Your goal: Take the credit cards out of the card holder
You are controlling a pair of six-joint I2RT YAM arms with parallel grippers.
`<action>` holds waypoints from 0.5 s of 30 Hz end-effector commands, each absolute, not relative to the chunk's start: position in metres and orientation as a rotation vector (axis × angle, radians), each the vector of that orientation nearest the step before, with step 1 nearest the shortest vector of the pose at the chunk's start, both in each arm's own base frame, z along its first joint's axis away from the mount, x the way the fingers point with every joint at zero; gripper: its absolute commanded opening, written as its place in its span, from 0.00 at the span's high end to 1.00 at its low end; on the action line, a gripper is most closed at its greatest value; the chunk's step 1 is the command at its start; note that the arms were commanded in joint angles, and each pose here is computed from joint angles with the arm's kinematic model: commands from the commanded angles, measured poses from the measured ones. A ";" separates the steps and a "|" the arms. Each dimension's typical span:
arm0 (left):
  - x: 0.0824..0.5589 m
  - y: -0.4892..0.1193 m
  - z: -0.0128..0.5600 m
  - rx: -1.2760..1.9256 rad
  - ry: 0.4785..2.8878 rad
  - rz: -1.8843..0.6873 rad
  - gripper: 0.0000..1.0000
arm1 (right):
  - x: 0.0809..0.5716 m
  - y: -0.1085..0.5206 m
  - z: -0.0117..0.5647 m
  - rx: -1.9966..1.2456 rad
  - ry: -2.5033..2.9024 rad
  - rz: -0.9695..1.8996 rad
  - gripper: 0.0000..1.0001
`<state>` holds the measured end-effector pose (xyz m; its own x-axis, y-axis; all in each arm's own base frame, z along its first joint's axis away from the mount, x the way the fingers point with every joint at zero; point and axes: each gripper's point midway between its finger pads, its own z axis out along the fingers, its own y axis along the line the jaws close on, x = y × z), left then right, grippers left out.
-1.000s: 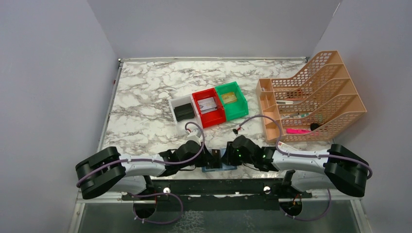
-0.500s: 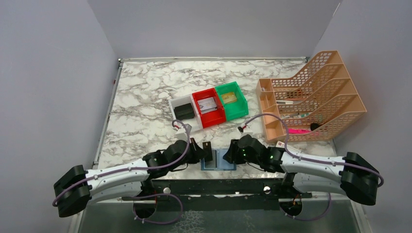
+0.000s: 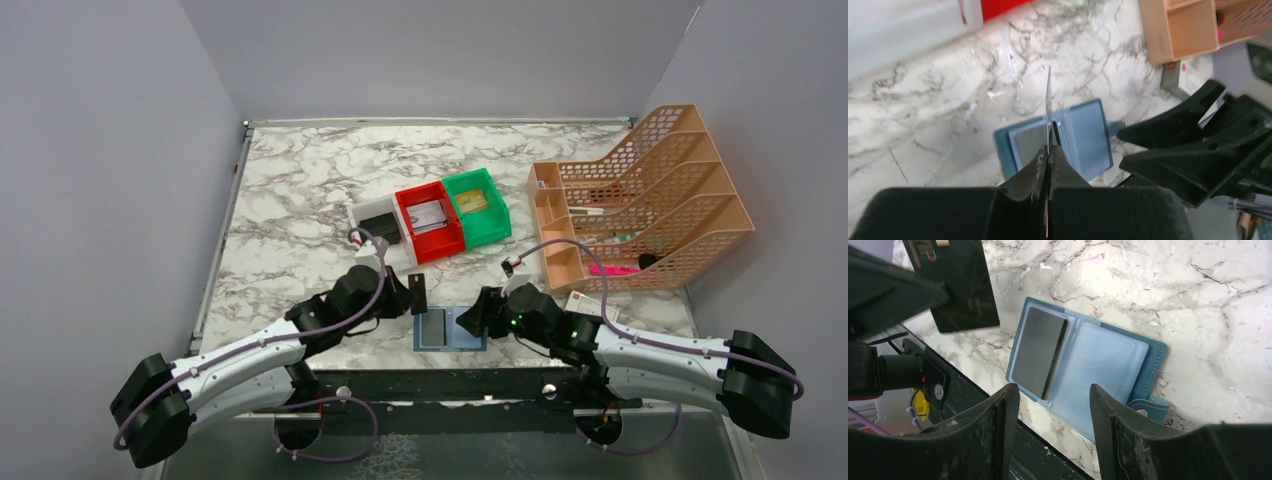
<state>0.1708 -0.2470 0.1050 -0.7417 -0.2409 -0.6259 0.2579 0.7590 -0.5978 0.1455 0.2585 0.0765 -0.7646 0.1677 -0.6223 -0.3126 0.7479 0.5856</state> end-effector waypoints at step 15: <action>0.135 -0.262 0.138 0.206 2.059 -1.485 1.00 | 0.132 0.314 0.132 -0.307 2.074 1.336 0.41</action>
<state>0.1501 -0.2531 0.1189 -0.8124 -0.2404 -0.5313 0.3743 0.4837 -0.7912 0.1344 0.2942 0.1009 -0.7739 0.1355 -0.6186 -0.4398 0.5879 0.6790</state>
